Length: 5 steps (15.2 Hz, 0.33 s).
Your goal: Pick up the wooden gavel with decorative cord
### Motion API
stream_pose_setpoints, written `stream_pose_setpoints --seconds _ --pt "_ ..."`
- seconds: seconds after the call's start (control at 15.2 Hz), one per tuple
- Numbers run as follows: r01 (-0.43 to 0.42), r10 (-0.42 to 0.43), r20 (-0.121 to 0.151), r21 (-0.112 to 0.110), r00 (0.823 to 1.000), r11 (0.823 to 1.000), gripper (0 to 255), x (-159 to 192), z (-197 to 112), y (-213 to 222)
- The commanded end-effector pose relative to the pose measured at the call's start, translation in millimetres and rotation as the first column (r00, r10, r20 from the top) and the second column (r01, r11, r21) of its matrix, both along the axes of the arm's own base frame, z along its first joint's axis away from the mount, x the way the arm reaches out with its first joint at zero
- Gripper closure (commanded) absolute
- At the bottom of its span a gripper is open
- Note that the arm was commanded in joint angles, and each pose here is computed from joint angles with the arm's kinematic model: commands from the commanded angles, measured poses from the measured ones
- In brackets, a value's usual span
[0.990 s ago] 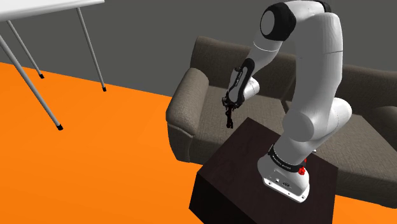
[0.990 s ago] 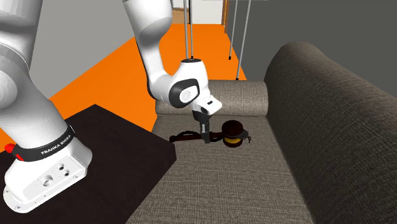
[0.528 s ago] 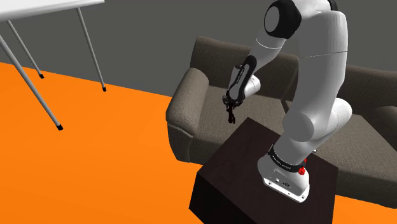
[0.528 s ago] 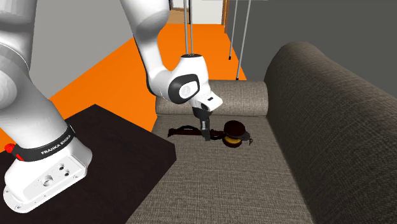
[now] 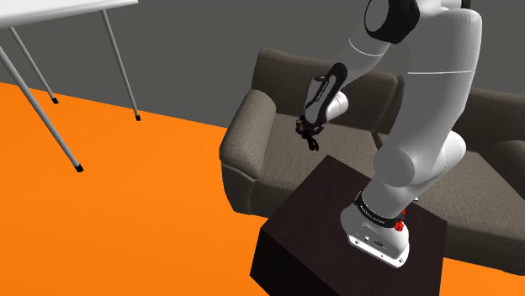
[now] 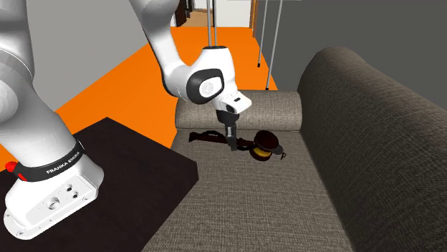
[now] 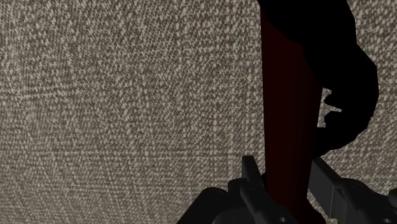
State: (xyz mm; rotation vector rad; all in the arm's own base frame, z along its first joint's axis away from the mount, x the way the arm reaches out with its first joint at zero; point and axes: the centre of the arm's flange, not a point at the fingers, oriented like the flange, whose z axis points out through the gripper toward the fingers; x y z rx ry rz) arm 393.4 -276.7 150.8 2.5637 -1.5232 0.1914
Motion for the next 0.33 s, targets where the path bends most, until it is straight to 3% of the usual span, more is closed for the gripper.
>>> stream_pose_setpoints --seconds 0.0,0.26 --pt "0.000 0.000 0.001 0.000 1.000 1.000 255 -0.1 11.2 -0.2" --pt "0.000 0.000 0.001 0.000 1.000 1.000 255 -0.1 22.5 -0.2"
